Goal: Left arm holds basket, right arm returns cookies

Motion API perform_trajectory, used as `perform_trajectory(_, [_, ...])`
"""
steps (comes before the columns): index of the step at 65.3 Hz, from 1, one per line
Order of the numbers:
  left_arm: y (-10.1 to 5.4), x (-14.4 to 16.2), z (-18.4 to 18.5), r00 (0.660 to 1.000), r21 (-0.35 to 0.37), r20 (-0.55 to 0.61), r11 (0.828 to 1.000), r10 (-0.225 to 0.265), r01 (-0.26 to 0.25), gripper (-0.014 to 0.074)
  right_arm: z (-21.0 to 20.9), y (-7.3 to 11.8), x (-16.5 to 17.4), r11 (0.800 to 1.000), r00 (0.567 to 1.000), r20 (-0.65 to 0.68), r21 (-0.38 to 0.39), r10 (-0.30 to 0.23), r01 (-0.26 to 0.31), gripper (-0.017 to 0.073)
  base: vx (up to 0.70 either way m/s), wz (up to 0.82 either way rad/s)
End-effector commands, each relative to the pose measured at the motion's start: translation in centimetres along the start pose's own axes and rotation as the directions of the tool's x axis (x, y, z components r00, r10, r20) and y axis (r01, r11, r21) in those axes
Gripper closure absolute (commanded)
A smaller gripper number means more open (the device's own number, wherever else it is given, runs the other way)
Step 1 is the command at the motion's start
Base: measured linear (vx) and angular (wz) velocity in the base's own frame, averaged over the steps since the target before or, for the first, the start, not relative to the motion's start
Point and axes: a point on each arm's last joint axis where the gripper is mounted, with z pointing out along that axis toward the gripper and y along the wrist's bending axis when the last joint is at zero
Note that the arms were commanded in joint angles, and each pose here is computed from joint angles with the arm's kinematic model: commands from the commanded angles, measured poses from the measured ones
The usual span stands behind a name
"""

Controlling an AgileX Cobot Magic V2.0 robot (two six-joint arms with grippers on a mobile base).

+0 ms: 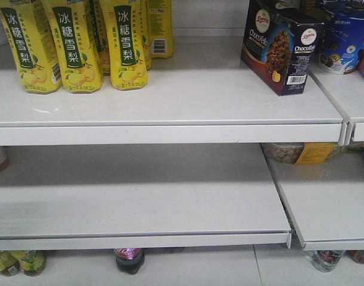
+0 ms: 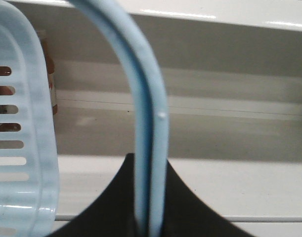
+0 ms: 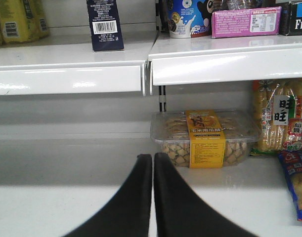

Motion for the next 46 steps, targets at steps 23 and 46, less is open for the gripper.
perform_trajectory(23, [0.12, -1.45, -0.38, 0.993, -0.053, 0.111, 0.998, 0.030, -0.025, 0.0600, -0.13, 0.22, -1.34, 1.000, 0.997, 0.078, -0.020, -0.017, 0.019, 0.0567, 0.00, 0.00])
perform_trajectory(46, [0.12, -1.48, -0.38, 0.993, -0.053, 0.111, 0.998, 0.030, -0.025, 0.0600, -0.13, 0.22, -1.34, 1.000, 0.997, 0.078, -0.020, -0.017, 0.019, 0.0567, 0.00, 0.00])
